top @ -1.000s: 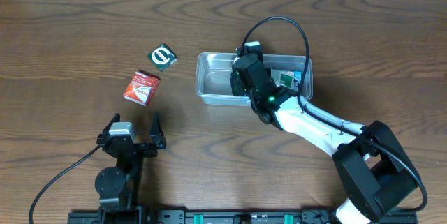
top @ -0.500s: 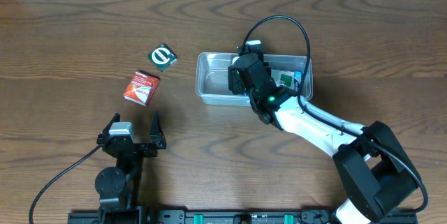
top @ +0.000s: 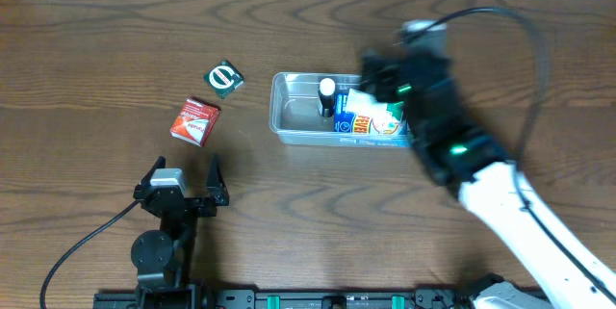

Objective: Pack container
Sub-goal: 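Open the right gripper and lift it away to the right side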

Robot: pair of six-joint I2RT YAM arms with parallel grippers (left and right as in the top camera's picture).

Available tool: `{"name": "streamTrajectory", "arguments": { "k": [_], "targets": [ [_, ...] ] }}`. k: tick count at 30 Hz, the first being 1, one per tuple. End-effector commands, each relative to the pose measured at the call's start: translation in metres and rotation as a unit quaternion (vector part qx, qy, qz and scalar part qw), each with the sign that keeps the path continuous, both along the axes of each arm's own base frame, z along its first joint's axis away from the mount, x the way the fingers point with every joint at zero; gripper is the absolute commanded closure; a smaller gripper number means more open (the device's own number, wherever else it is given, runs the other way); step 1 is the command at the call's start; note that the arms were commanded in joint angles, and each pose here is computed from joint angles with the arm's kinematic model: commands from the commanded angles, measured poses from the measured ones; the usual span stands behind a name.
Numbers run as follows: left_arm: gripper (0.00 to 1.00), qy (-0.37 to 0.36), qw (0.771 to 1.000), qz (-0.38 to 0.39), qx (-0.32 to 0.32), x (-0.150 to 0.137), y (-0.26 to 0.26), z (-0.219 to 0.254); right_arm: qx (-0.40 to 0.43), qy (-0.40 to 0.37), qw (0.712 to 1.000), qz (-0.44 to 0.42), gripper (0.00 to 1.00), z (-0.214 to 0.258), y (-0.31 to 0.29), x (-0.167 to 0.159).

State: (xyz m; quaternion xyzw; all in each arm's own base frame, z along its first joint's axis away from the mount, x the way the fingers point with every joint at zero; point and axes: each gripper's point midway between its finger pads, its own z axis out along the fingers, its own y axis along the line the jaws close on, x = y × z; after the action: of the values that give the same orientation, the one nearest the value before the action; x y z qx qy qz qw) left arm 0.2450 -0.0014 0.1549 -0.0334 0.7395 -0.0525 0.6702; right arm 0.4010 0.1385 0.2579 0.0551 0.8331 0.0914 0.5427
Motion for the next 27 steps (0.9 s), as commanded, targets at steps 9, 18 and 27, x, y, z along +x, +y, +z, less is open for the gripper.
{"name": "streamTrajectory", "arguments": {
  "k": [9,18,27],
  "targets": [
    [0.02,0.023,1.000,-0.002,0.003,-0.001,0.000,-0.015,-0.003,0.089,0.971,-0.221,0.01,-0.033,-0.193,-0.007],
    [0.02,0.022,1.000,-0.010,-0.004,-0.001,-0.003,-0.015,-0.005,0.163,0.942,-0.294,0.01,-0.061,-0.250,-0.042],
    [0.02,0.051,0.998,-0.045,-0.006,-0.006,-0.015,0.006,-0.010,0.197,0.936,-0.292,0.01,-0.073,-0.248,-0.054]
  ]
}}
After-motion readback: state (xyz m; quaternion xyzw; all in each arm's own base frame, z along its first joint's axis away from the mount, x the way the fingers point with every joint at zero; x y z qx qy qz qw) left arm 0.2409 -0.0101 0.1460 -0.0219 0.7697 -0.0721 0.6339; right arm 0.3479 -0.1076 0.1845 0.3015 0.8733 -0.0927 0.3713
